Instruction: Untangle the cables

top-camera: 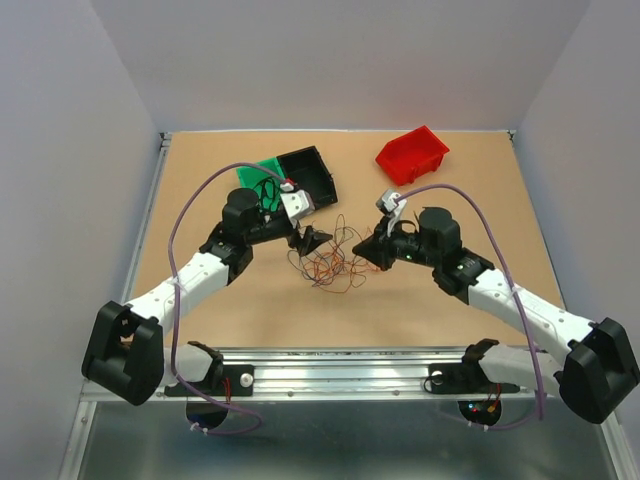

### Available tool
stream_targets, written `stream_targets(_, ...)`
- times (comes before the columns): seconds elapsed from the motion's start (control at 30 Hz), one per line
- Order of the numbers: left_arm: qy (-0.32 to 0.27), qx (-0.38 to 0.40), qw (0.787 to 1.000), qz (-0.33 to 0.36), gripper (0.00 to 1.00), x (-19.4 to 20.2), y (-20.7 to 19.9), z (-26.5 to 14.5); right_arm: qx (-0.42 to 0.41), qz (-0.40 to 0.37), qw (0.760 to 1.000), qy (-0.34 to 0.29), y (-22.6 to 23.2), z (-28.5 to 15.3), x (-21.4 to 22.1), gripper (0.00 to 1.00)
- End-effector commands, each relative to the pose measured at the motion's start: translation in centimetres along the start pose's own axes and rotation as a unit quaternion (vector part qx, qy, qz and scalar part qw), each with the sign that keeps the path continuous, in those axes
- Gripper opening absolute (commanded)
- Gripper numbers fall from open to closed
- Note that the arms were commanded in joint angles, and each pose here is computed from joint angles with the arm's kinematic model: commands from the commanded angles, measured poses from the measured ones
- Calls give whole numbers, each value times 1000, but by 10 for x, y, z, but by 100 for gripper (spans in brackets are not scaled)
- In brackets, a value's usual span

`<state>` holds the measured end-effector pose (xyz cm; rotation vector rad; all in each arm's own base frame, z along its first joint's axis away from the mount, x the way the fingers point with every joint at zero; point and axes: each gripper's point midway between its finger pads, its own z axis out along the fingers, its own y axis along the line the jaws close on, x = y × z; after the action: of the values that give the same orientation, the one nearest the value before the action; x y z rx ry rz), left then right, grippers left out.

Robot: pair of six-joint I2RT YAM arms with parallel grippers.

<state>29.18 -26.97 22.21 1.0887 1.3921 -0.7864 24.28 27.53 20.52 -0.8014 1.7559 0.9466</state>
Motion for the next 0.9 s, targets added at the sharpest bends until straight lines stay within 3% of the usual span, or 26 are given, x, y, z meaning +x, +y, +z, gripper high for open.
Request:
stream_targets(0.0, -44, 51, 997, 23, 87, -24, -19, -3, -30, -32, 999, -23, 13, 5, -12, 1)
stream_targets(0.3, -43, 143, 989, 20, 87, -17, -46, -2, -39, -38, 998, -17, 18, 16, -13, 1)
stream_targets(0.87, 5, 137, 990, -13, 83, 9, -35, 17, -41, -49, 997, -40, 23, 21, -23, 1)
